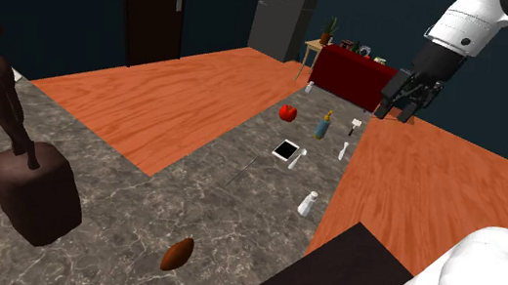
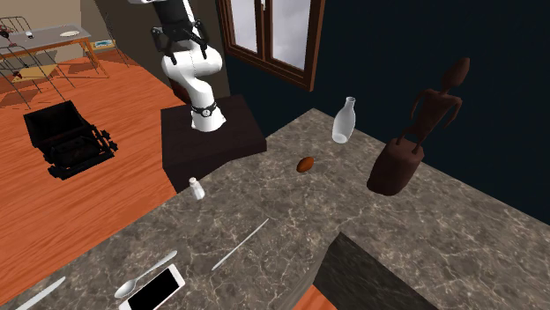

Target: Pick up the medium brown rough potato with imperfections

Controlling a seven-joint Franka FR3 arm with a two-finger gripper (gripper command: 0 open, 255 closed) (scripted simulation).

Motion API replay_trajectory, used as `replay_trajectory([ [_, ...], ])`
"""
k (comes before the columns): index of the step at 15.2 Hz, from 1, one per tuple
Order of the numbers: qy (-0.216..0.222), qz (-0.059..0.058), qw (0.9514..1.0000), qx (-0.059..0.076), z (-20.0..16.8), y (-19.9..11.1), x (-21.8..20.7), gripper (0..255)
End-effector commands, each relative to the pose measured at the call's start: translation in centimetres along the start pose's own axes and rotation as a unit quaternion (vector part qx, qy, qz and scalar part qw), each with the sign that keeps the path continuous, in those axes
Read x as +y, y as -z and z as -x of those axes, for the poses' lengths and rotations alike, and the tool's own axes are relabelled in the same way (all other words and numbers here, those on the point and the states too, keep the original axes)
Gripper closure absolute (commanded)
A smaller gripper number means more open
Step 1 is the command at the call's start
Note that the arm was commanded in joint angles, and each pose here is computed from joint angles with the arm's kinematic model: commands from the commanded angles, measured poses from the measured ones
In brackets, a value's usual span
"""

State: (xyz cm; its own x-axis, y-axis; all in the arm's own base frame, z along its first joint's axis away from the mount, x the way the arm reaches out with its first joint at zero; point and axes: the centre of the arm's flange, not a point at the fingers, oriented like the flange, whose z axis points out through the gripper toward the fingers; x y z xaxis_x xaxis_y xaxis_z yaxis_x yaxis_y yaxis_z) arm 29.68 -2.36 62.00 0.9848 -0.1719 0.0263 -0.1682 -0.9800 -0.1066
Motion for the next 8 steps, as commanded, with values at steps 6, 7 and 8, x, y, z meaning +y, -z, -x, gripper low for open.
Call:
replay_trajectory([
  [6,-0.025,0.01,0.9996,-0.002,0.2,-5.0,-4.6,0],
  [7,-0.031,0.012,0.9995,-0.003,0.2,-6.0,-5.6,0],
  [8,-0.036,0.014,0.9993,-0.003,0.2,-7.0,-6.5,0],
])
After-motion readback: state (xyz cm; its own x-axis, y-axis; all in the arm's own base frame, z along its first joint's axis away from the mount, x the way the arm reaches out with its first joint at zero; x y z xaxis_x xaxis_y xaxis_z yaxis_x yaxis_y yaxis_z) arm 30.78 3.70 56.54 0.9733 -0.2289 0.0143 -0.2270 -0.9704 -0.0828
